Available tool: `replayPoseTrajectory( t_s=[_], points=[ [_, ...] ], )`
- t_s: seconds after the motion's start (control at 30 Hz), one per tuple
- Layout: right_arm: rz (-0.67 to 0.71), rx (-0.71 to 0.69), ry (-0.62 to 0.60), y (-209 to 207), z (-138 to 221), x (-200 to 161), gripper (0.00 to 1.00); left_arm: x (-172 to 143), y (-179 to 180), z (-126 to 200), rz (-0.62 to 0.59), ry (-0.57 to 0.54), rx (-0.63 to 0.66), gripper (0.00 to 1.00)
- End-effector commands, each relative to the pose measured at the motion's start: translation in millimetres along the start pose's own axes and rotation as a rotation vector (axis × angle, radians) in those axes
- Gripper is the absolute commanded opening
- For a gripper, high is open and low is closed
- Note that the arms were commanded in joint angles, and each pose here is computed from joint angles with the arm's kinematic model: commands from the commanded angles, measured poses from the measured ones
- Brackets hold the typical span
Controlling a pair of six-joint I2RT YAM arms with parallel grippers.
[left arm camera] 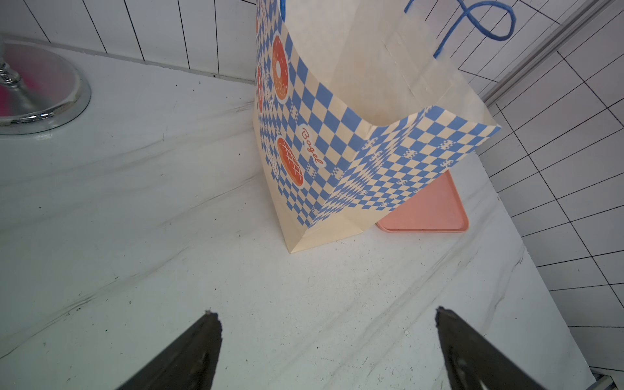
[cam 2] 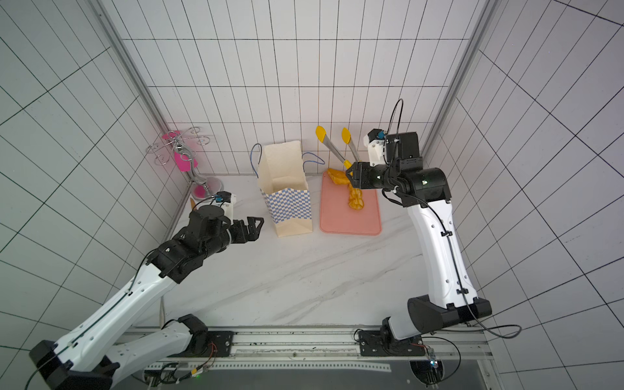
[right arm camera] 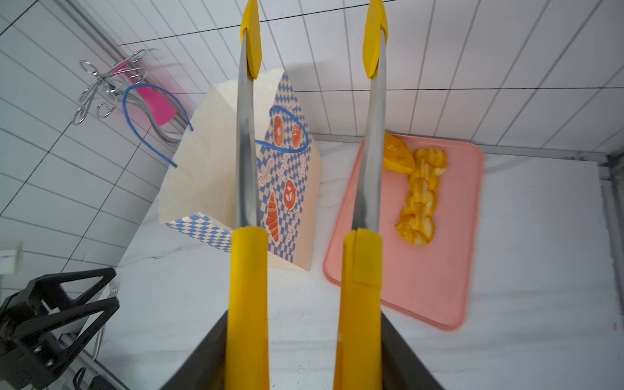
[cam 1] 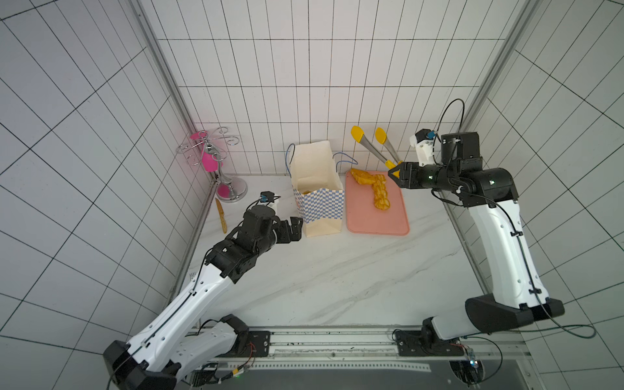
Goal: Pack bread into a paper bag
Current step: Pick up the fake bread from the plate.
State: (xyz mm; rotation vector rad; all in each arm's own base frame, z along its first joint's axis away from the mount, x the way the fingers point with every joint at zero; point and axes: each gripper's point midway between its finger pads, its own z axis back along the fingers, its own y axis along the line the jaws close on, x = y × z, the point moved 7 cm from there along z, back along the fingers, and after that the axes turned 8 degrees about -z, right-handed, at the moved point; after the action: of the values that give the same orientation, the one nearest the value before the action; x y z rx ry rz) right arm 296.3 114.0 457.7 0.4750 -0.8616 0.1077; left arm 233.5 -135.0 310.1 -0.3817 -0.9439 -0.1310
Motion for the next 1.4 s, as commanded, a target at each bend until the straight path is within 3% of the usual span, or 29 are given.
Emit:
replayPoseTrajectory(
  t_s=[0.0,0.7,1.37],
  points=[
    [-0.062,-0.127,-0.01,-29,-1,-3,0.58,2,-4,1,-0.005,-0.007,-0.014,0.99],
    [-0.153,-0.341,0.303,-111,-126,-71,0.55,-1,-1,-1,-0.014,-0.013,0.002,0.99],
    [-0.172,-0.368,0.484,-144,-204,-105,0.51,-2,1,-5,-0.027,-0.005,0.021,0.99]
  ],
)
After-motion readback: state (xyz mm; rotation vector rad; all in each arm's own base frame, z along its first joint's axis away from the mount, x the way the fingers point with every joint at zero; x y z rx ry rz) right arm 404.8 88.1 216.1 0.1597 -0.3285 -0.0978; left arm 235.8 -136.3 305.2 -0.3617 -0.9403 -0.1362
